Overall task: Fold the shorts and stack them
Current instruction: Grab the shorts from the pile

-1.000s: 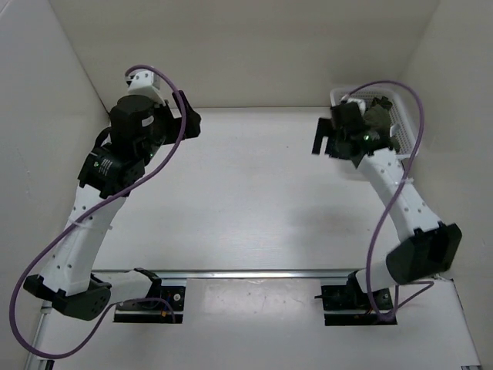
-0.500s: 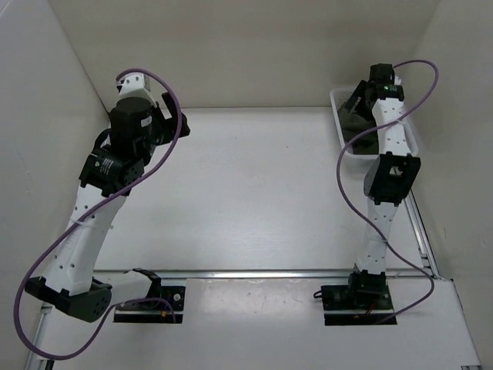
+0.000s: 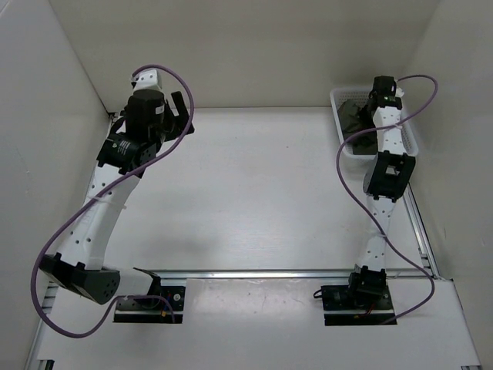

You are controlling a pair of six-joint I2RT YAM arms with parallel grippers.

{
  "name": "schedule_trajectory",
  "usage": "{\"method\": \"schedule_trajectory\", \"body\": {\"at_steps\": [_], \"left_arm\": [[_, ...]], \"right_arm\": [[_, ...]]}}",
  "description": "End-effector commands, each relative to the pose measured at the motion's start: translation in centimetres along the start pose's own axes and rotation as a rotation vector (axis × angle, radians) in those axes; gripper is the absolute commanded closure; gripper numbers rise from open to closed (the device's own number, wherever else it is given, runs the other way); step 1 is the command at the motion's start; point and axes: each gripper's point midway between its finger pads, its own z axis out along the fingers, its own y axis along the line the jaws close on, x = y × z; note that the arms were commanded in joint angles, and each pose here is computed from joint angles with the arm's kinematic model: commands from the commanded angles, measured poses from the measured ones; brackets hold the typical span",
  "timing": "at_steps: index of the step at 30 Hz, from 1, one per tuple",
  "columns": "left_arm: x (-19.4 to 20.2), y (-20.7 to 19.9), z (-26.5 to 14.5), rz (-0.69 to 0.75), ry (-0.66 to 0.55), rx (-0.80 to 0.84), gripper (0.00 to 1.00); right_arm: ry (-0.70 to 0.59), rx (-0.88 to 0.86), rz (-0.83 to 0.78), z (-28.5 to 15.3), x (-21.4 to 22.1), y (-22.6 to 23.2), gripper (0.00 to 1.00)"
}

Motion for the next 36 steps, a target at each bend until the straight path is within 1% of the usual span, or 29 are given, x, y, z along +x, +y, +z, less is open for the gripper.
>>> {"method": "schedule_trajectory", "body": {"at_steps": [1, 2, 3, 4, 6, 7, 8, 9, 11, 12, 14, 15, 16, 17, 18, 20, 21, 22, 23, 24, 25, 26, 27, 29, 30, 32, 34, 35, 36], "left_arm": [[-1.2, -0.3, -0.3, 0.0, -0.018, 0.031, 0.0], [-1.3, 0.1, -0.2, -0.004, -0.02, 0.022, 0.0], [-0.8, 0.2, -0.1, -0.009, -0.003, 0.016, 0.0], [-0.8, 1.0, 0.0, -0.023, -0.007, -0.009, 0.0], [-0.9, 1.7, -0.2, -0.06, -0.008, -0.013, 0.0], [-1.0, 2.8, -0.5, -0.083, -0.011, -0.03, 0.0], [-1.3, 2.8, -0.8, -0.11, -0.011, -0.007, 0.0], [-1.1, 4.1, -0.8, -0.123, -0.004, -0.032, 0.0], [-1.4, 4.6, -1.4, -0.171, -0.004, -0.02, 0.0], [-1.4, 5.8, -1.7, -0.194, -0.003, -0.043, 0.0], [-1.4, 6.5, -1.9, -0.208, -0.004, -0.044, 0.0], [-1.2, 6.7, -1.9, -0.214, 0.012, -0.035, 0.0], [-1.2, 7.0, -2.3, -0.221, 0.012, -0.035, 0.0], [-1.5, 7.6, -2.6, -0.231, 0.001, -0.043, 0.0], [-1.3, 7.7, -2.6, -0.235, 0.012, -0.039, 0.0], [-1.6, 8.0, -3.6, -0.245, 0.001, -0.031, 0.0], [-1.3, 7.7, -3.7, -0.245, 0.009, -0.013, 0.0], [-1.3, 7.7, -3.7, -0.245, 0.009, -0.012, 0.0], [-0.8, 7.6, -3.9, -0.245, 0.02, 0.0, 0.0], [0.1, 7.6, -3.7, -0.236, 0.042, 0.003, 0.0], [0.8, 7.5, -3.5, -0.236, 0.064, 0.013, 0.0], [2.5, 7.6, -3.0, -0.236, 0.114, 0.009, 0.0], [3.2, 7.6, -3.0, -0.223, 0.131, 0.018, 0.0], [5.1, 7.2, -2.5, -0.216, 0.189, 0.047, 0.0], [7.0, 7.6, -1.9, -0.217, 0.235, 0.031, 0.0], [9.1, 7.8, -1.2, -0.213, 0.293, 0.02, 0.0], [12.0, 7.9, 0.4, -0.238, 0.385, 0.0, 0.0], [12.8, 7.8, 1.1, -0.241, 0.413, 0.002, 0.0], [13.5, 7.6, 1.7, -0.248, 0.444, -0.004, 0.0]], "right_arm": [[-0.226, -0.216, 0.018, -11.5, -9.0, 4.9, 1.0], [-0.224, -0.272, -0.005, -13.4, -8.9, 6.2, 1.0], [-0.251, -0.311, -0.021, -15.8, -9.5, 7.2, 1.0], [-0.312, -0.38, -0.069, -20.8, -10.6, 9.0, 1.0], [-0.373, -0.459, -0.113, -26.1, -11.3, 10.9, 1.0], [-0.418, -0.553, -0.145, -31.3, -11.4, 12.7, 1.0], [-0.443, -0.599, -0.166, -33.9, -11.3, 13.5, 1.0], [-0.48, -0.682, -0.183, -38.3, -10.9, 14.9, 1.0], [-0.509, -0.766, -0.223, -42.2, -10.1, 16.1, 1.0], [-0.498, -0.844, -0.253, -45.3, -8.4, 17.2, 1.0], [-0.472, -0.905, -0.291, -47.1, -6.1, 18.3, 1.0], [-0.479, -0.941, -0.338, -49.1, -4.8, 18.3, 1.0], [-0.447, -0.991, -0.381, -50.3, -2.2, 19.6, 1.0], [-0.433, -1.004, -0.418, -50.7, -0.5, 20.1, 1.0], [-0.37, -1.02, -0.487, -50.6, 3.4, 20.5, 1.0], [-0.298, -1.037, -0.55, -50.1, 7.7, 20.8, 1.0], [-0.199, -1.02, -0.627, -48.5, 13.3, 20.1, 1.0], [-0.159, -0.99, -0.658, -47.3, 16.1, 19.5, 0.96], [-0.125, -0.974, -0.66, -46.2, 18.7, 19.0, 0.8], [-0.079, -0.99, -0.691, -46.8, 22.3, 18.1, 0.52], [0.05, -0.902, -0.728, -42.9, 27.6, 15.4, 0.33], [0.081, -0.838, -0.754, -41.9, 30.1, 13.8, 0.09], [0.118, -0.777, -0.726, -41.0, 31.4, 12.3, 0.03], [0.139, -0.714, -0.714, -40.2, 32.1, 10.0, 0.01], [0.153, -0.669, -0.717, -39.5, 32.5, 8.4, 0.01], [0.092, -0.642, -0.658, -39.7, 30.6, 7.4, 0.01], [0.09, -0.621, -0.625, -39.3, 29.9, 6.6, 0.14], [0.091, -0.601, -0.587, -38.7, 29.1, 6.4, 0.27], [0.124, -0.612, -0.584, -38.4, 29.3, 6.4, 0.36]]}}
